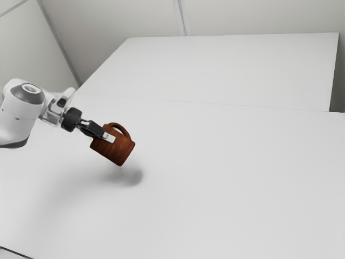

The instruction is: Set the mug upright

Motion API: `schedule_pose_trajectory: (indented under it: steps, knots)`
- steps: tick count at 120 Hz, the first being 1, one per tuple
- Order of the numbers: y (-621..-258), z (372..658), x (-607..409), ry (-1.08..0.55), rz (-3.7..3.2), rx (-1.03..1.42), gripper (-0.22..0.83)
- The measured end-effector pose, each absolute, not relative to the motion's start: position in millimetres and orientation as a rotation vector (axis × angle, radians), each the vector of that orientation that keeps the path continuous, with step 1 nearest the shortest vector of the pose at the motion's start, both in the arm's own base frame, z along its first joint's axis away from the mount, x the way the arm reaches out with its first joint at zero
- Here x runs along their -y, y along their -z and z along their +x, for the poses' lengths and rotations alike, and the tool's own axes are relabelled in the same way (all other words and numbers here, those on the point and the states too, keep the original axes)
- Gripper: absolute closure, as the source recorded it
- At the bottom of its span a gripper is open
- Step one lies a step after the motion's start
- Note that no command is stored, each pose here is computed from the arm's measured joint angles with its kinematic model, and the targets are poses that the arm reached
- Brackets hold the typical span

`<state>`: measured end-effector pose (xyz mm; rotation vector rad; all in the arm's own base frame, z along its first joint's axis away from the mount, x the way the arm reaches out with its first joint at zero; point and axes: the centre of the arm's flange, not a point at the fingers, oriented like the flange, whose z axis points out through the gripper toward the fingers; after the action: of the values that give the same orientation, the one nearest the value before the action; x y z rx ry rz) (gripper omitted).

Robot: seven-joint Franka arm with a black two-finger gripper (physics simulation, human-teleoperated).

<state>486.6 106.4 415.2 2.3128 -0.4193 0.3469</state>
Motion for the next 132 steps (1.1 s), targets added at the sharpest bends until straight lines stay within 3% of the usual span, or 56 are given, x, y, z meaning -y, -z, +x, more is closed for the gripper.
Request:
schedule_pose_trajectory:
  steps: [21,43,56,87,132]
  knots:
    - [-456,496,-25,-0.216,2.470,0.714,0.79]
    - [-500,474,25,-0.126,2.719,0.872,0.79]
    - [-503,462,41,-0.074,2.850,0.868,0.79]
    - [-452,440,52,-0.010,3.078,0.702,0.79]
    - [-398,433,45,-0.240,3.203,0.461,0.79]
